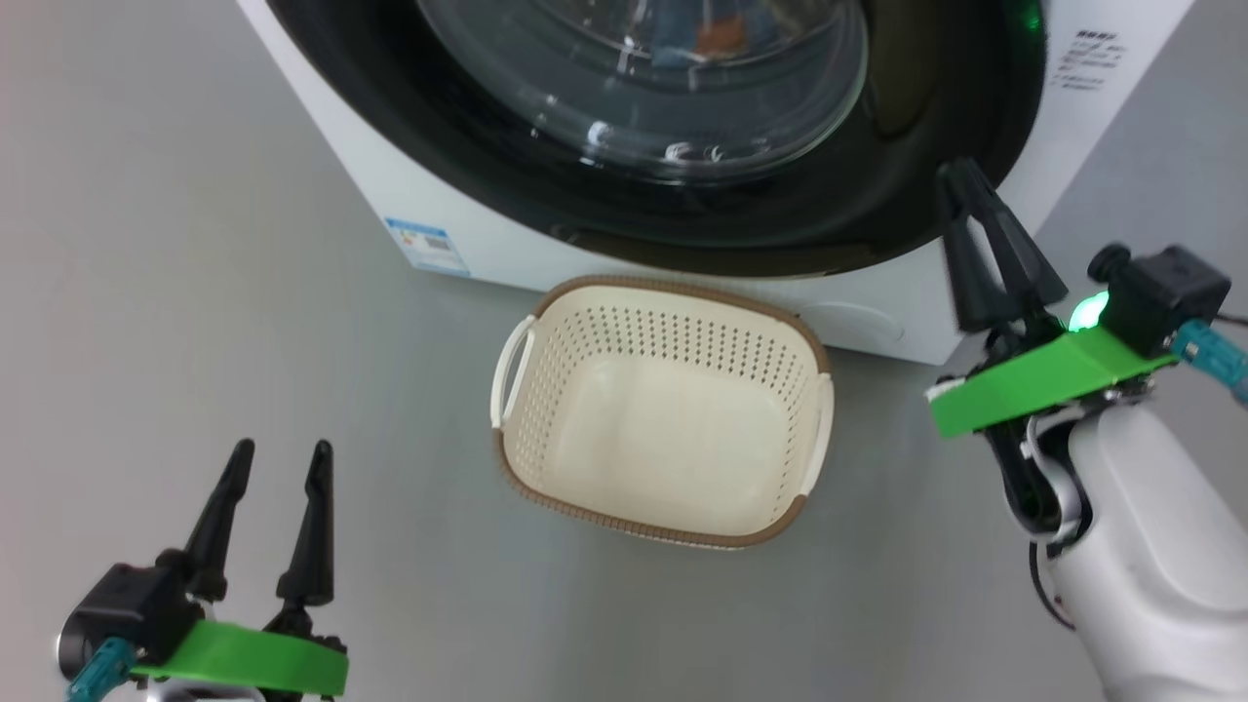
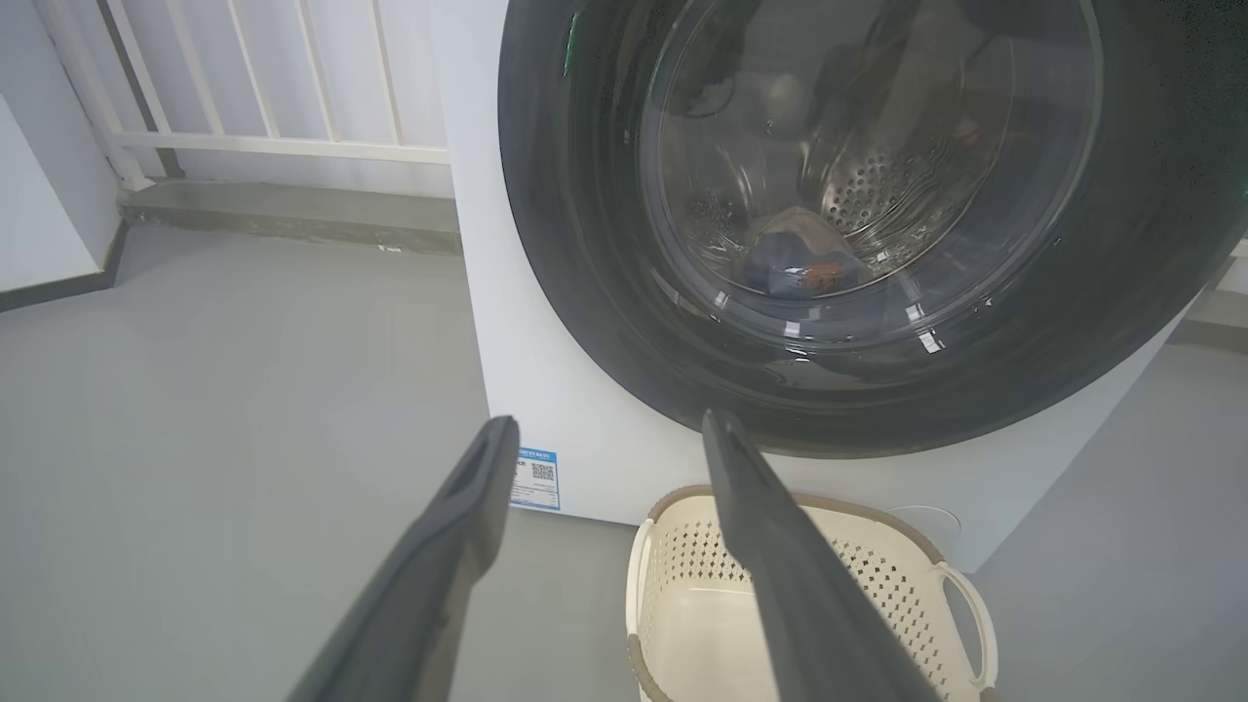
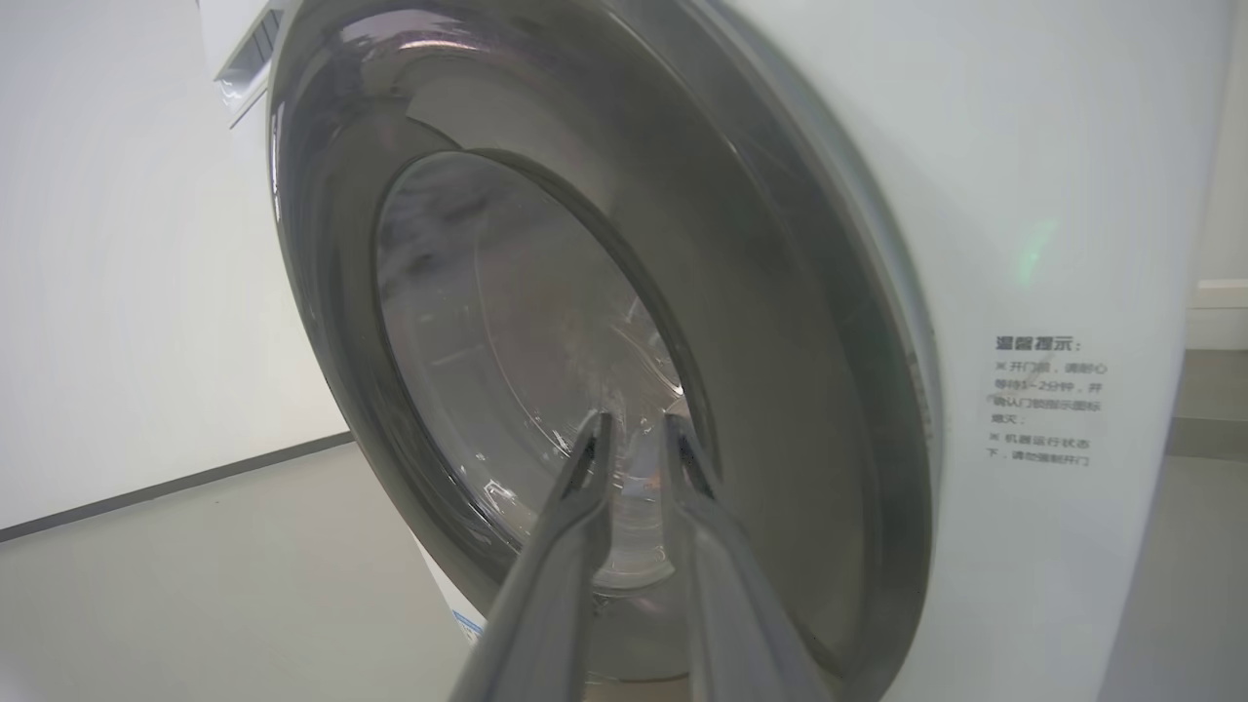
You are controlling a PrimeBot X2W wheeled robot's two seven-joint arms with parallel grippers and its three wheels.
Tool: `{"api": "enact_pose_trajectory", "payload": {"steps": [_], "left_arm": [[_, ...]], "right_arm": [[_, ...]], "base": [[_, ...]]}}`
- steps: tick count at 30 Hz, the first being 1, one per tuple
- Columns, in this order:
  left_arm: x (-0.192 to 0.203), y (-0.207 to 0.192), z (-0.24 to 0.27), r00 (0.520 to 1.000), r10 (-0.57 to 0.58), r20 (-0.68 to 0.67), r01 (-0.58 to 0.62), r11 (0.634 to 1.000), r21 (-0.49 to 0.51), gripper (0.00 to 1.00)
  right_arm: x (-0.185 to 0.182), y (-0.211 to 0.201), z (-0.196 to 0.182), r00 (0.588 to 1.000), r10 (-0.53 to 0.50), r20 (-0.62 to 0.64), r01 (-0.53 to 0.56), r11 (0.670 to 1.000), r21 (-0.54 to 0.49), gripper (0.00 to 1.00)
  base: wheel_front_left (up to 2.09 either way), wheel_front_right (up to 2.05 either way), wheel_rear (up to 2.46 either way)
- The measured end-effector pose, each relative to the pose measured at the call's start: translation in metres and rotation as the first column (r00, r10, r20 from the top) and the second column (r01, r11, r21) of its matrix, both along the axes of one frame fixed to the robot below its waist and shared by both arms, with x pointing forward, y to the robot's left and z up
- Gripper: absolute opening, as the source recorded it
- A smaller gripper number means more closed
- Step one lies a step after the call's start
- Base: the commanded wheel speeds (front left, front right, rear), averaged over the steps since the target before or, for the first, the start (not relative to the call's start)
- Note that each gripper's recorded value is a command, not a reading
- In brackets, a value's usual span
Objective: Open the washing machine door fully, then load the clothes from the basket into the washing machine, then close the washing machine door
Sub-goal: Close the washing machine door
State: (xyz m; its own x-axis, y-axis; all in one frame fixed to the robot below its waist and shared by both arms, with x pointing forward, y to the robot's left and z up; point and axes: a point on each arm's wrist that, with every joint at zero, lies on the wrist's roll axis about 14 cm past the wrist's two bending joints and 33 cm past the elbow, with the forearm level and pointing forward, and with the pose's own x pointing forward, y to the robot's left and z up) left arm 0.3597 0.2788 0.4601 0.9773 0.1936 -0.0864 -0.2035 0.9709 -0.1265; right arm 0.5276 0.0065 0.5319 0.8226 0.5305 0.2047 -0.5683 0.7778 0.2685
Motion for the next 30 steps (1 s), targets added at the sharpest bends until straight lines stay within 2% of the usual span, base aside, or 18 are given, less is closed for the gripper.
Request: {"api": "enact_pose_trajectory", "payload": {"steps": [8,16,30], "left_arm": [[-0.009,-0.004,0.006,0.999,-0.029,0.018,0.029,1.000,0.006,1.00],[-0.002,-0.019,0.012,0.995,-0.094,0.041,0.093,0.996,0.008,1.00],[0.022,-0.059,0.015,0.973,-0.224,0.060,0.224,0.975,0.004,1.00]], "right_arm": [[-0.033,-0.029,-0.001,0.997,-0.066,-0.030,0.066,0.998,0.000,1.00],[-0.061,-0.070,-0.007,0.984,-0.167,-0.060,0.167,0.986,-0.009,1.00],[-0.096,-0.132,-0.013,0.941,-0.327,-0.087,0.327,0.945,-0.019,1.00]], "base": [[0.00,0.00,0.00],[0.00,0.00,0.00],[0.00,0.00,0.00]]}}
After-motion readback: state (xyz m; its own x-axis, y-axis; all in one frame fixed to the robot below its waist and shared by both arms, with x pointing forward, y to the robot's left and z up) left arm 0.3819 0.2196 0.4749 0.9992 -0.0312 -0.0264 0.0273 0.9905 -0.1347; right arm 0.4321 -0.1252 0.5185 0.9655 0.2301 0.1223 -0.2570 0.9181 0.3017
